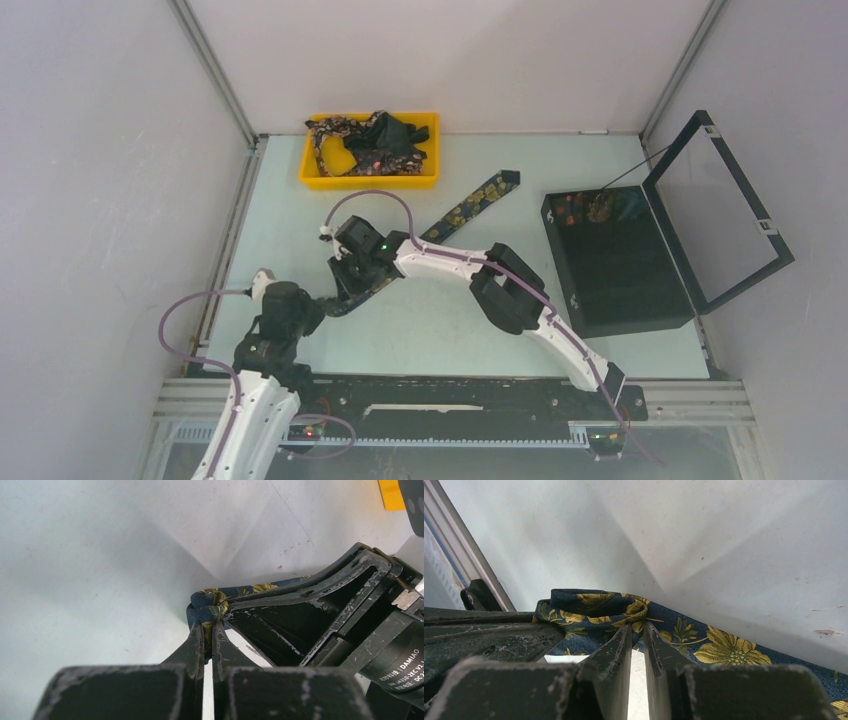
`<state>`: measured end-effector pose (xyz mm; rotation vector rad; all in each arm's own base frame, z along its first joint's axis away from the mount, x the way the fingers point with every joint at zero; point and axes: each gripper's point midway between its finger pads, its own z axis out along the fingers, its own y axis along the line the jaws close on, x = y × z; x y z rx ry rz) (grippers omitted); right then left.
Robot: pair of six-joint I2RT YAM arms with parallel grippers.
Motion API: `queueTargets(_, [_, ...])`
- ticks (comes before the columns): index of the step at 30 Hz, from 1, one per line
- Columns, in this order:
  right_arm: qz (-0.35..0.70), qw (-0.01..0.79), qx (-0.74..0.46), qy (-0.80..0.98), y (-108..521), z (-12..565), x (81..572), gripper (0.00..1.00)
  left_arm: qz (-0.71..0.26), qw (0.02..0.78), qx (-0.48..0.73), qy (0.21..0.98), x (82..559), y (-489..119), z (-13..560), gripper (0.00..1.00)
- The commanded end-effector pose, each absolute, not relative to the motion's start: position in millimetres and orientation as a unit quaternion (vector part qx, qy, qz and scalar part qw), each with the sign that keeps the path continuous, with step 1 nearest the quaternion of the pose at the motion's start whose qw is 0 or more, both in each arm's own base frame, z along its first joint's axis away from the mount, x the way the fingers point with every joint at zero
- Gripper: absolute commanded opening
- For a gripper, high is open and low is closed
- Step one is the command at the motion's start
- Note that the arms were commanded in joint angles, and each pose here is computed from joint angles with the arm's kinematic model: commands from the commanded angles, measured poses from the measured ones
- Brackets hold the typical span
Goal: Roll the ties
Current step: Roll the tie at the center of the board.
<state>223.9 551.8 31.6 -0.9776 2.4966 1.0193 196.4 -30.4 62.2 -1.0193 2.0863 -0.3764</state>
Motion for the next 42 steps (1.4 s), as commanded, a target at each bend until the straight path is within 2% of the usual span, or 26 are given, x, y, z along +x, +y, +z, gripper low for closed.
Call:
queueTargets(1, [0.378,0.140,-0.344,0.848,570.5,43.5,215.9,0.18,-0.171,0.405,-0.398,0.805,203.5,-33.4,89.8,0.00])
queueTargets(16, [0.476,0.101,-0.351,0.800,597.0,64.4,179.9,0.17,-0.172,0.390,-0.382,0.820,203.0,-38.4,95.2,0.00])
queueTargets(42, [0.448,0.128,-0.311,0.828,540.9,70.3,221.8,0.19,-0.152,0.339,-0.360,0.856,217.2,-52.7,46.9,0.00])
